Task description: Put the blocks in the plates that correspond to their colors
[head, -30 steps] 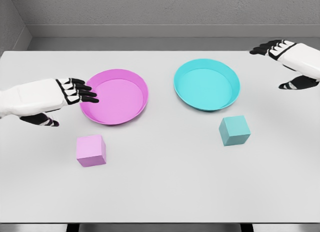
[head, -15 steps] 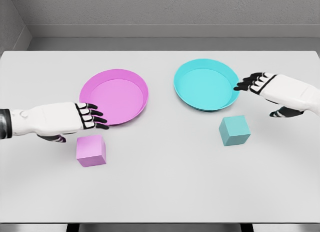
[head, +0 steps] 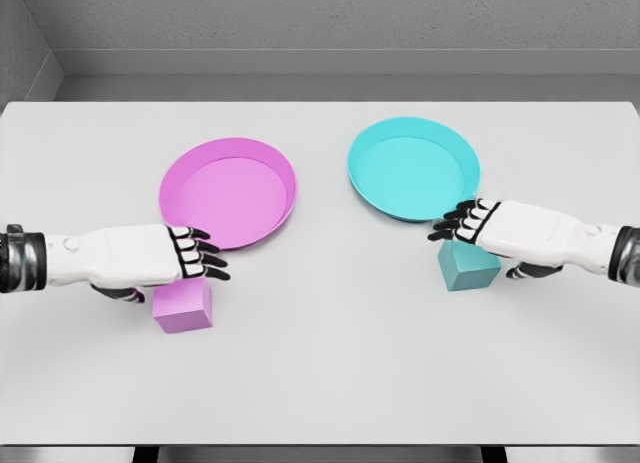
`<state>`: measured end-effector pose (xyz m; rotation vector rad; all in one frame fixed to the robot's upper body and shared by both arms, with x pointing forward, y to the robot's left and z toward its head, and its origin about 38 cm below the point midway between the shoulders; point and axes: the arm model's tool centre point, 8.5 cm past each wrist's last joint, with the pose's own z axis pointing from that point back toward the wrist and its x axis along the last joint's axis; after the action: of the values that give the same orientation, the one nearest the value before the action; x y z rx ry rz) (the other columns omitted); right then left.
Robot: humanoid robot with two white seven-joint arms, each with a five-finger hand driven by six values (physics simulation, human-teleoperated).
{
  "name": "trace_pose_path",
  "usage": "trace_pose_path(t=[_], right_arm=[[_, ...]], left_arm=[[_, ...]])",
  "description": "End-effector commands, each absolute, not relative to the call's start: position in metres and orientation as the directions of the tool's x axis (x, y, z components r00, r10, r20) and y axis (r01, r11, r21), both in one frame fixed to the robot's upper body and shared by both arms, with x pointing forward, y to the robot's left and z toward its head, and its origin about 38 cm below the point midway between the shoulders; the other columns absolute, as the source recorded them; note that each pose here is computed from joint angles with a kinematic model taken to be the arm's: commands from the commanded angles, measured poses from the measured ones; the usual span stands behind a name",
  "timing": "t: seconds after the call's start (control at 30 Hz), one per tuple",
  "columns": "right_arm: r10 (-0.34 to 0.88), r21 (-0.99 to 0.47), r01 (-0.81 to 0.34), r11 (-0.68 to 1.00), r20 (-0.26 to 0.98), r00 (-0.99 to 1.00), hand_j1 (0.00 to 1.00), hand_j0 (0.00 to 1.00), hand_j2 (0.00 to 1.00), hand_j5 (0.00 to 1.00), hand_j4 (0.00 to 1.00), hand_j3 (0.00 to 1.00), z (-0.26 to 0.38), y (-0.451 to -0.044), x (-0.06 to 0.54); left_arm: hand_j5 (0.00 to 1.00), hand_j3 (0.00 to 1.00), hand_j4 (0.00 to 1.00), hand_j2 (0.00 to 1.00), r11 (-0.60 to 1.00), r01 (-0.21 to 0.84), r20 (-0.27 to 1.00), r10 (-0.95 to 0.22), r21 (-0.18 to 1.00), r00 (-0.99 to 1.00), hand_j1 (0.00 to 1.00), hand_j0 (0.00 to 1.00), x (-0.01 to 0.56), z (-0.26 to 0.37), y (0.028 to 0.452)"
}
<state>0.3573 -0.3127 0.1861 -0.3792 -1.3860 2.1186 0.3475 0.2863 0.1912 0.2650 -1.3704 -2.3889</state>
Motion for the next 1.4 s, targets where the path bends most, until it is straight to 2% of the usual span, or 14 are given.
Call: trace_pose_path(t=[0.0,0.57,0.83,1.07,1.13,1.3,1.37], right_arm=[[0.602,-0.900,-0.307,-0.310,0.064,-0.796,1.00,1.00,1.00,1.00,1.00,1.00,0.185,-0.312,0.357],[0.604,-0.878,-0.305,-0.370,0.022,-0.797,1.00,1.00,1.00,1.00,1.00,1.00,0.169,-0.306,0.361],[0.620,-0.874,-0.322,-0.364,0.031,-0.784,1.00,1.00,1.00,1.00,1.00,1.00,0.159,-0.307,0.365],[0.624,-0.874,-0.329,-0.357,0.039,-0.781,0.99,0.99,0.99,0.99,0.99,0.99,0.155,-0.304,0.366],[0.629,-0.877,-0.325,-0.355,0.033,-0.777,0.87,0.87,0.87,0.87,0.87,0.87,0.157,-0.307,0.367],[0.630,-0.879,-0.325,-0.349,0.037,-0.776,0.74,0.74,0.74,0.74,0.74,0.74,0.159,-0.307,0.367],[0.630,-0.879,-0.324,-0.349,0.036,-0.776,0.73,0.73,0.73,0.73,0.73,0.73,0.159,-0.308,0.368]], left_arm=[[1.00,1.00,1.00,1.00,-0.456,0.231,0.032,-0.404,0.859,-0.914,1.00,1.00,0.347,0.189,0.283],[1.00,1.00,1.00,1.00,-0.466,0.243,0.041,-0.401,0.851,-0.915,1.00,1.00,0.345,0.184,0.283],[0.92,0.92,0.92,0.92,-0.494,0.260,0.053,-0.395,0.830,-0.917,0.92,0.92,0.342,0.178,0.282],[0.76,0.76,0.76,0.76,-0.496,0.261,0.052,-0.395,0.828,-0.917,0.76,0.76,0.342,0.178,0.283],[0.73,0.73,0.73,0.73,-0.496,0.261,0.052,-0.395,0.828,-0.917,0.73,0.73,0.342,0.178,0.283],[0.67,0.67,0.67,0.67,-0.497,0.261,0.052,-0.396,0.827,-0.917,0.67,0.67,0.342,0.178,0.283],[0.63,0.63,0.63,0.63,-0.497,0.261,0.052,-0.396,0.827,-0.917,0.63,0.63,0.342,0.178,0.283]])
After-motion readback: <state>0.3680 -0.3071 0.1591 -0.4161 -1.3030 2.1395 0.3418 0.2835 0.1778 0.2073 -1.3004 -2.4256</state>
